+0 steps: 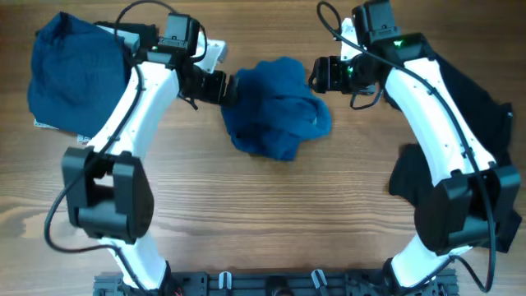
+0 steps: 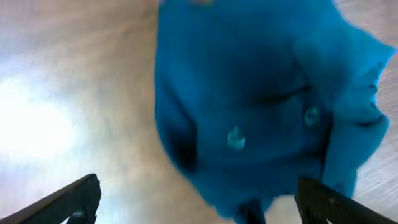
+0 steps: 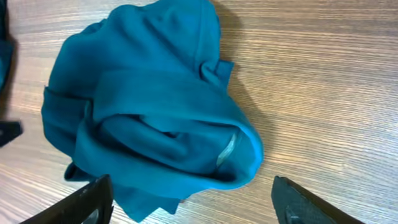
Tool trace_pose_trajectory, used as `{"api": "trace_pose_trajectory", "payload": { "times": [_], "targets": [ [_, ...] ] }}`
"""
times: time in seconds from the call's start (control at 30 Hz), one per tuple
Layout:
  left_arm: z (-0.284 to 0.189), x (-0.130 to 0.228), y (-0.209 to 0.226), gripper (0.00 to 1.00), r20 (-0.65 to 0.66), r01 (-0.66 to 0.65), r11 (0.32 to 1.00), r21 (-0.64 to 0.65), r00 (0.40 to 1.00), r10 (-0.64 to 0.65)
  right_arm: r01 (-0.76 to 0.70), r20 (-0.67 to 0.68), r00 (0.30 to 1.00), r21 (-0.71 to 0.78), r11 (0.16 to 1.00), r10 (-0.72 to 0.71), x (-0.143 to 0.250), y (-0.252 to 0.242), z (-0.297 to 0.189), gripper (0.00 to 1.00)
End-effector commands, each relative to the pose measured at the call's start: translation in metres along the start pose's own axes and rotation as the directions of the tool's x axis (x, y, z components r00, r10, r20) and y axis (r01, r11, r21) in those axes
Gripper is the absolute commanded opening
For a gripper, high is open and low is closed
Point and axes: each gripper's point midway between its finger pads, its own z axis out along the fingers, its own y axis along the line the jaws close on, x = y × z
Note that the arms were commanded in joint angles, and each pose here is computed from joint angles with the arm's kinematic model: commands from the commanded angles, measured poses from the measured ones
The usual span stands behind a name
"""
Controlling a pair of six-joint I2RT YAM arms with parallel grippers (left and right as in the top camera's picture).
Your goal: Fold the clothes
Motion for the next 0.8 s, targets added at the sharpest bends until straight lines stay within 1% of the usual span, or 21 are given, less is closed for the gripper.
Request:
{"api": "trace_pose_trajectory", "payload": {
  "times": [0.0, 0.2, 0.37, 0.5, 0.63, 0.77],
  "targets": [
    [0.03, -0.005, -0.005, 1.0, 0.014, -0.093, 0.992, 0.083, 0.996, 0.092, 0.02, 0.012, 1.0, -0.037, 0.999, -0.019, -0.003, 0.001, -0.011, 0.84],
    [0.055, 0.004, -0.029, 1.0, -0.007, -0.092, 0.957, 0.276, 0.995, 0.098, 0.006, -0.001, 1.0, -0.028, 1.0, -0.006, -0.001, -0.008, -0.013, 0.84],
    [0.086, 0.018, -0.023, 1.0, -0.062, -0.062, 0.95, 0.305, 0.994, 0.085, 0.005, -0.001, 1.0, -0.031, 1.0, -0.005, -0.001, -0.008, -0.014, 0.84],
    [0.102, 0.029, -0.03, 1.0, -0.092, -0.036, 0.923, 0.383, 0.993, 0.077, 0.004, -0.004, 1.0, -0.03, 1.0, -0.004, 0.0, -0.008, -0.014, 0.85],
    [0.109, 0.038, -0.045, 1.0, -0.107, -0.007, 0.867, 0.499, 0.992, 0.07, 0.004, -0.005, 1.0, -0.03, 1.0, -0.004, 0.0, -0.008, -0.014, 0.85],
    [0.101, 0.036, -0.066, 1.0, -0.094, 0.027, 0.774, 0.632, 0.995, 0.042, 0.004, -0.005, 1.0, -0.03, 1.0, -0.004, 0.0, -0.008, -0.014, 0.85]
  ]
}}
